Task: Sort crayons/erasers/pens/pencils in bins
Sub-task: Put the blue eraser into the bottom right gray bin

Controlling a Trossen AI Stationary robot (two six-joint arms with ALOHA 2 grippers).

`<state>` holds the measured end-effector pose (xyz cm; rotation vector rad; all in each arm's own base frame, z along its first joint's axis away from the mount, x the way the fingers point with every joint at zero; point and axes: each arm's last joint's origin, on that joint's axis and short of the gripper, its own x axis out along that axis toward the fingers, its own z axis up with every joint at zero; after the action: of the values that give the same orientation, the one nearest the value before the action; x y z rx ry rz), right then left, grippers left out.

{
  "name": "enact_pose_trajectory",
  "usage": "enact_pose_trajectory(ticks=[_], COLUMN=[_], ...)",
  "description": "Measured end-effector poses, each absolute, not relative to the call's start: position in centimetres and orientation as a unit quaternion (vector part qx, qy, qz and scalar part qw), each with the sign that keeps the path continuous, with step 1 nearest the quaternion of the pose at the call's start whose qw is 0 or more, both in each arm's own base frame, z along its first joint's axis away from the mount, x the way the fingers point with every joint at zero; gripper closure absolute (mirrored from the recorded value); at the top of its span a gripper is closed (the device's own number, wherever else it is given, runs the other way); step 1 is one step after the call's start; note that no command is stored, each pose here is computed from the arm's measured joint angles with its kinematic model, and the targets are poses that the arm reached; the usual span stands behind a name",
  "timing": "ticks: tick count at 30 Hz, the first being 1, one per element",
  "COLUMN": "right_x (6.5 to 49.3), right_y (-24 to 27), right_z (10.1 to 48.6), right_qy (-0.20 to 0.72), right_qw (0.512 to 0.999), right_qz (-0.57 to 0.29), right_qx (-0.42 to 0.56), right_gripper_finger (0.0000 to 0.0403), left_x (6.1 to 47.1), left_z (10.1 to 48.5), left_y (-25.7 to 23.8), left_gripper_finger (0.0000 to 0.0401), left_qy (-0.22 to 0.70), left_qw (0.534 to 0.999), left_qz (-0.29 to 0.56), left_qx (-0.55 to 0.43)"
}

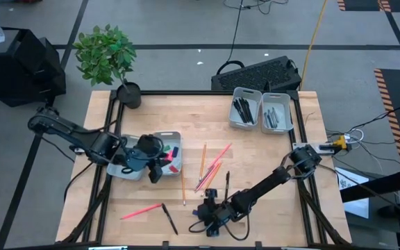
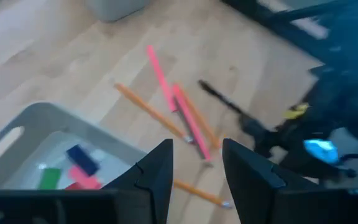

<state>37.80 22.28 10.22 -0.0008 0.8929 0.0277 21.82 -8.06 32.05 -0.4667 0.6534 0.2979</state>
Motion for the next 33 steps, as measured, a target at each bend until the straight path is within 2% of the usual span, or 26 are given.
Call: enact_pose_trajectory(ticks=[7,13,21,26,30,33], right_x=[37.3,37.2,36.9,36.2,35.6,35.3], right_y=[21.9,21.9,21.5,21.0,20.0,19.1], right_z=[9.4,9.3,11.8,15.5,18.7,20.9], right_qy=[0.449,0.458,0.452,0.434,0.412,0.387], right_qw=[0.893,0.888,0.891,0.899,0.909,0.917], right_qz=[0.018,0.026,0.043,0.052,0.046,0.034], right_qx=[0.001,0.003,0.0,-0.012,-0.049,-0.085], right_gripper_finger=[0.0317,0.0343,0.0345,0.0346,0.0346,0.0346], left_x=[22.3,22.9,22.9,22.7,22.7,22.8], left_z=[34.1,35.9,32.7,30.5,29.2,27.8], left_y=[-10.4,-11.4,-11.1,-11.1,-10.9,-10.1], left_gripper_finger=[0.0261,0.0261,0.0261,0.0261,0.0261,0.0261], left_qy=[0.217,0.103,0.152,0.188,0.199,0.2], left_qw=[0.95,0.977,0.969,0.958,0.933,0.894], left_qz=[0.064,0.017,0.042,0.037,0.058,0.101], left_qx=[-0.214,-0.188,-0.193,-0.212,-0.293,-0.388])
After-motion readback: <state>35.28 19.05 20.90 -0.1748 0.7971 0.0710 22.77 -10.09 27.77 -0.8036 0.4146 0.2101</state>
